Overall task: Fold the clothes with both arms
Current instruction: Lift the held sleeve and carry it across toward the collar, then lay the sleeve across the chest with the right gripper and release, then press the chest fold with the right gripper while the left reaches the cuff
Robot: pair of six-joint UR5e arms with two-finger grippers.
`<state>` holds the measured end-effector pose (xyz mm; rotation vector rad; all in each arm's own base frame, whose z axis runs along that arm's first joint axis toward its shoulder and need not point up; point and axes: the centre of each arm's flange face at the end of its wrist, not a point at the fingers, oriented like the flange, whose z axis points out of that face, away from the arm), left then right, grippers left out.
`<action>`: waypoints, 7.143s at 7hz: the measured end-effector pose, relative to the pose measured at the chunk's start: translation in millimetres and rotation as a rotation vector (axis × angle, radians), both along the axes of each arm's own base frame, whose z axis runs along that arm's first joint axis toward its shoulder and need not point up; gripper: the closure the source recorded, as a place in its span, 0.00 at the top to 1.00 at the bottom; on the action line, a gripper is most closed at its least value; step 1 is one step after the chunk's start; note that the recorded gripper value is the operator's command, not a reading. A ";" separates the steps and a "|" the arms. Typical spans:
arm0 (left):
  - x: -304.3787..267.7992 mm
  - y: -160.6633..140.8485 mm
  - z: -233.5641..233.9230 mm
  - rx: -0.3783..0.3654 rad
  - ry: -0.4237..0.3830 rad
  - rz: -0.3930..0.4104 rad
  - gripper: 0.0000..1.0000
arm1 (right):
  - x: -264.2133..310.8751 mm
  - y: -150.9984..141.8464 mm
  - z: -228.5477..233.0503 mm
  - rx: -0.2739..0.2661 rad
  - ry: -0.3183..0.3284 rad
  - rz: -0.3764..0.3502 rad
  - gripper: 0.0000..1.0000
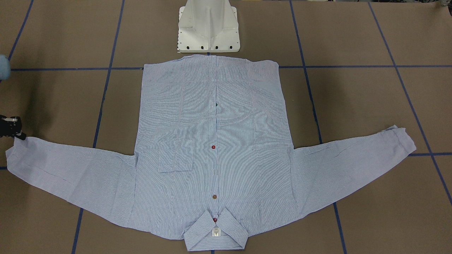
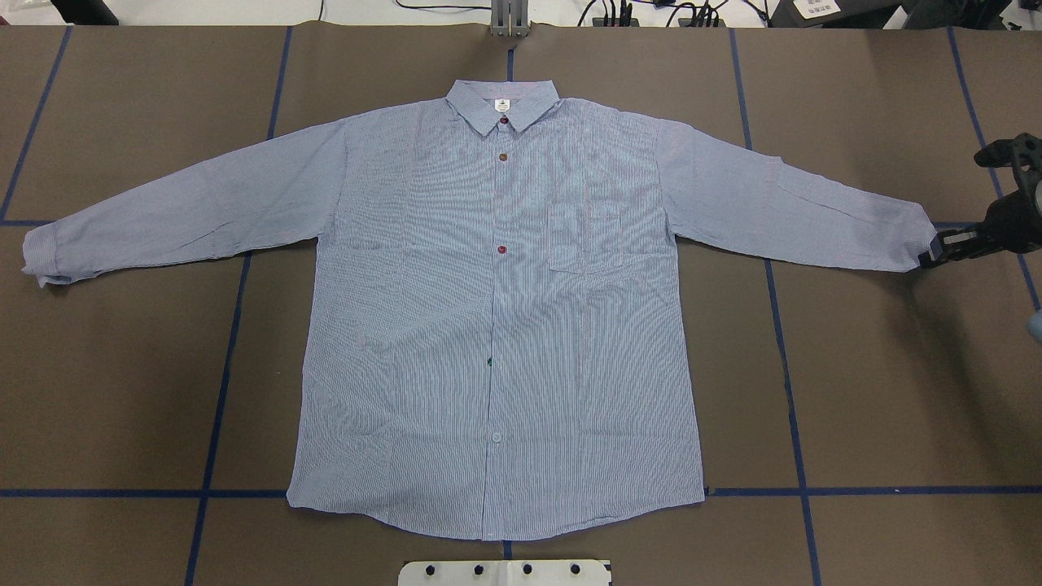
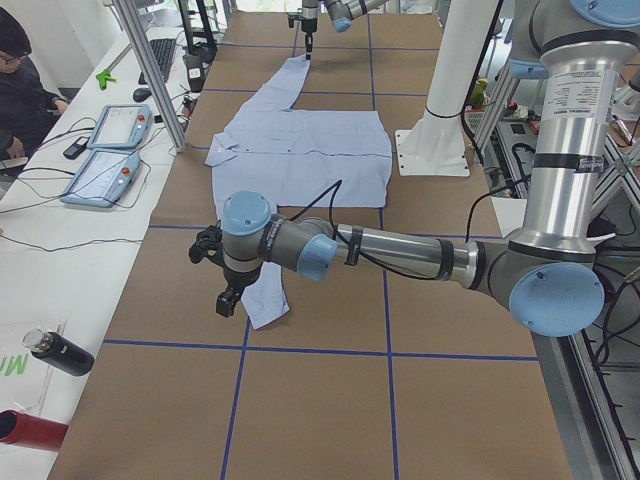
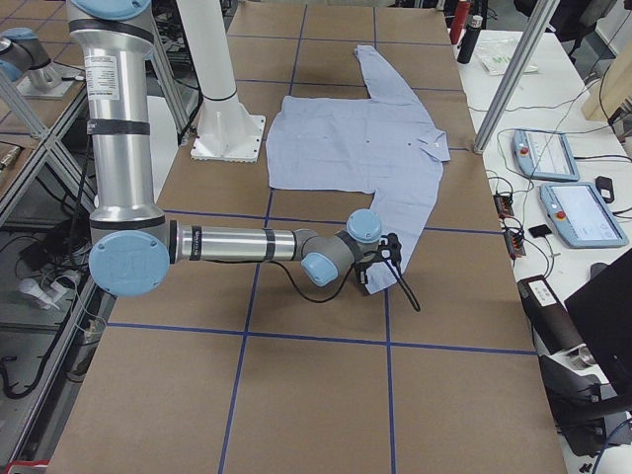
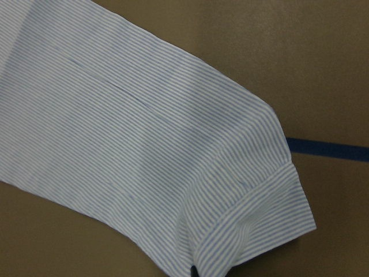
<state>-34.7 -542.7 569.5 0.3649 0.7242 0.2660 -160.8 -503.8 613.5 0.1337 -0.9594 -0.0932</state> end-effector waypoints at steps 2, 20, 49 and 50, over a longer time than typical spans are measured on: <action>0.2 -2.9 2.8 -0.006 0.000 0.000 1.00 | 5.2 -6.5 -47.2 0.062 -0.071 -0.011 0.00; 0.3 -6.5 43.3 -0.046 -0.003 0.000 1.00 | -394.2 -74.1 -451.6 0.441 -0.153 -0.133 0.00; 218.8 62.5 120.1 -0.335 0.151 -0.507 0.65 | -297.5 -10.6 -464.5 0.037 0.233 -0.108 0.99; 218.6 62.6 120.5 -0.328 0.146 -0.500 0.45 | -297.7 -10.8 -464.3 0.038 0.234 -0.107 0.99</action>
